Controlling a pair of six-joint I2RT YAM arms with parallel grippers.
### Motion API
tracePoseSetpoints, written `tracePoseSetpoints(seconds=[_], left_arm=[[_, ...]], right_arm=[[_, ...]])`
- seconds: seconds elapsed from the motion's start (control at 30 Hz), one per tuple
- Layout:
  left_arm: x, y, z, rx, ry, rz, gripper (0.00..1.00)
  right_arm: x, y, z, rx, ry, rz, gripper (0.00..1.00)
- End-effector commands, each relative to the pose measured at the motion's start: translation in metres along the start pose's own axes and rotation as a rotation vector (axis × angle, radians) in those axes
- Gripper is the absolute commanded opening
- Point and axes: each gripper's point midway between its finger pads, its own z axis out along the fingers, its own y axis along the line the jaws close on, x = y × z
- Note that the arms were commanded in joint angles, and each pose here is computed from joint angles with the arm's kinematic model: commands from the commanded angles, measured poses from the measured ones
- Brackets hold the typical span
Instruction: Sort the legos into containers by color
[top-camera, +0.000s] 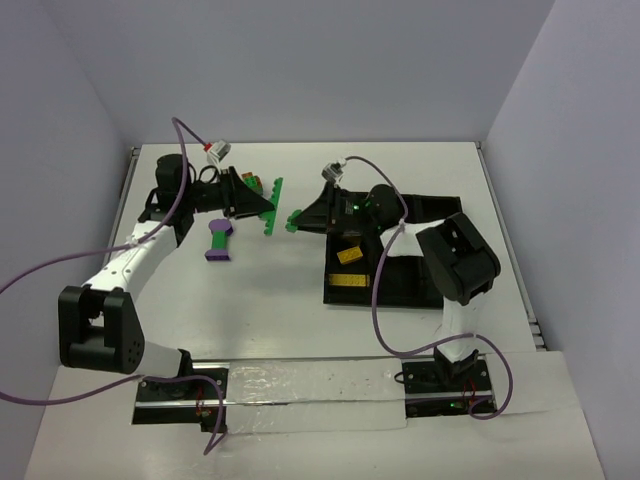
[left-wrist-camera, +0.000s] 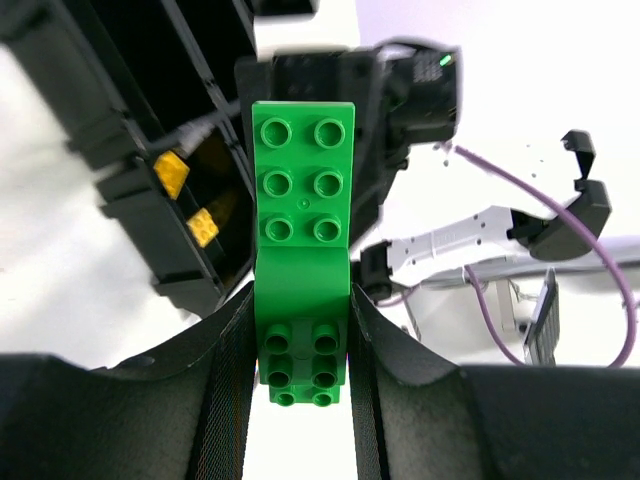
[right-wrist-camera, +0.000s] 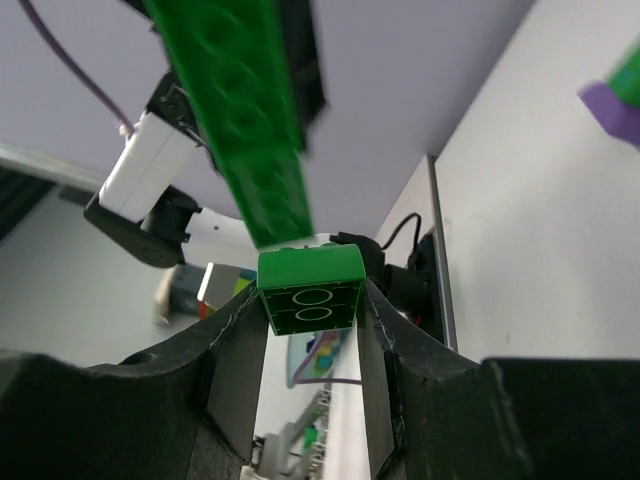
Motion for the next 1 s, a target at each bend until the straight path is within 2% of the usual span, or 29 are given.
tracePoseSetpoints(seconds=[0.0, 0.17, 0.27, 0.3, 0.33, 0.4, 0.43, 0.53, 0.67, 0.73, 0.8, 0.87, 0.97], left_arm=[[-0.023, -0.027, -0.021, 0.023, -0.062, 0.122, 0.0], [-0.027, -0.023, -0.026, -0.007, -0.077, 0.122, 0.0], [-0.028, -0.012, -0.027, -0.067, -0.085, 0.084, 0.0], [-0.029, -0.009, -0.027, -0.079, -0.091, 0.088, 0.0], [-0.03, -0.005, -0.027, -0.1, -0.091, 0.082, 0.0], [-0.03, 0.0, -0.028, -0.133, -0.092, 0.069, 0.0], [-0.031, 0.002, -0.029, -0.145, -0.099, 0.076, 0.0], [-0.033, 0.008, -0.029, -0.174, -0.109, 0.068, 0.0], [-0.037, 0.014, -0.028, -0.2, -0.122, 0.057, 0.0], [-0.038, 0.016, -0.028, -0.204, -0.128, 0.052, 0.0], [-0.042, 0.02, -0.025, -0.233, -0.139, 0.047, 0.0], [-0.04, 0.025, -0.022, -0.266, -0.13, 0.036, 0.0], [-0.036, 0.037, -0.012, -0.341, -0.117, 0.021, 0.0]], right_arm=[[-0.001, 0.01, -0.03, -0.058, -0.045, -0.077, 0.0], [0.0, 0.0, -0.048, 0.004, -0.06, -0.043, 0.0], [0.004, -0.015, -0.062, 0.121, -0.068, -0.021, 0.0], [0.004, -0.02, -0.065, 0.179, -0.079, 0.033, 0.0], [0.004, -0.043, -0.072, 0.332, -0.079, -0.039, 0.0], [-0.006, -0.055, -0.086, 0.596, -0.065, -0.186, 0.0], [-0.001, -0.069, -0.104, 0.769, -0.058, -0.211, 0.0], [-0.013, -0.061, -0.134, 0.971, -0.117, -0.264, 0.0], [-0.034, -0.039, -0.195, 1.283, -0.315, -0.377, 0.0], [-0.029, -0.041, -0.21, 1.346, -0.335, -0.369, 0.0], [-0.026, -0.032, -0.244, 1.473, -0.443, -0.379, 0.0], [-0.017, -0.031, -0.26, 1.519, -0.483, -0.366, 0.0], [0.001, -0.04, -0.279, 1.577, -0.494, -0.343, 0.0]])
